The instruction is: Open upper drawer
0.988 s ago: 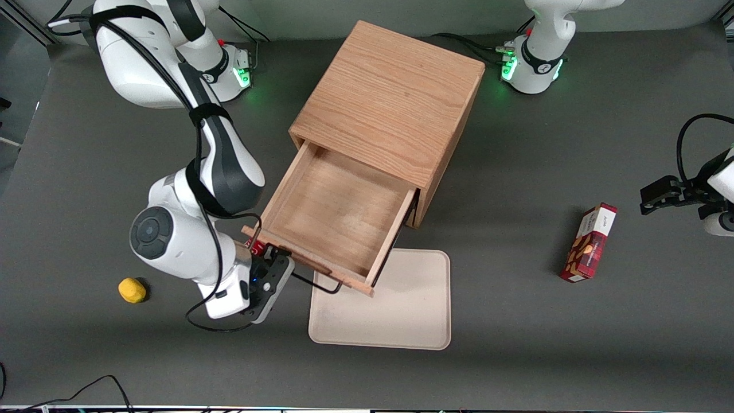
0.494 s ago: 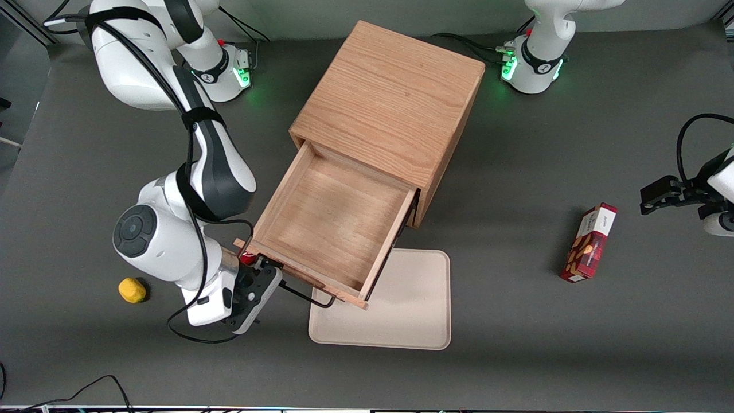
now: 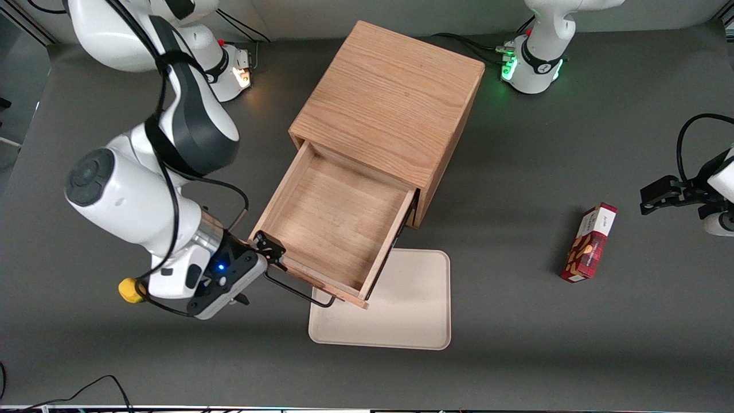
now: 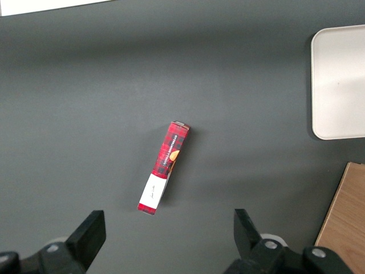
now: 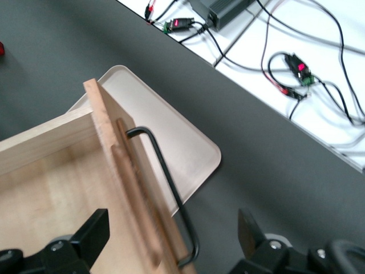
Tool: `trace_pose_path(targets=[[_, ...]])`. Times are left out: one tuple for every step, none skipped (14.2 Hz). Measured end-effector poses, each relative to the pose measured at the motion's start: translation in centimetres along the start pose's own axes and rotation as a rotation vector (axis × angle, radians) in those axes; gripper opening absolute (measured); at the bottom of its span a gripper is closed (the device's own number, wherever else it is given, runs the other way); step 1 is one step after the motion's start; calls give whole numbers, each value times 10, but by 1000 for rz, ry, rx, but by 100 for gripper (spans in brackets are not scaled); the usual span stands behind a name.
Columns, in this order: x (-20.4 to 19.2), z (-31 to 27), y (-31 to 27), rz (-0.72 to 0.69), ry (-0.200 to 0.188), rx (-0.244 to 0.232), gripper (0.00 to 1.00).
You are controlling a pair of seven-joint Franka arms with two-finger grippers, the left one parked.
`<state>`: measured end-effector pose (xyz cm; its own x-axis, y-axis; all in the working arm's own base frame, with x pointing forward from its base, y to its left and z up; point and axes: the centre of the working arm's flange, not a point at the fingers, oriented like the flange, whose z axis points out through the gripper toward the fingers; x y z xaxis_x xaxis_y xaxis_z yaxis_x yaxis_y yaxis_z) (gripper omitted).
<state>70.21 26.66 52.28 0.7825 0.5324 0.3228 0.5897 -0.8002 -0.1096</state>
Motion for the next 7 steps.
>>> trace_pose_path(targets=[[-8, -14, 6, 58, -27, 4, 100], [-17, -29, 15, 120, -57, 5, 100], [-28, -46, 25, 194, -79, -16, 100], [-40, -65, 33, 267, -98, -71, 100], [-51, -80, 36, 328, -113, -140, 100], [-62, -93, 37, 389, -132, -197, 100], [-73, -101, 37, 452, -158, -230, 100]])
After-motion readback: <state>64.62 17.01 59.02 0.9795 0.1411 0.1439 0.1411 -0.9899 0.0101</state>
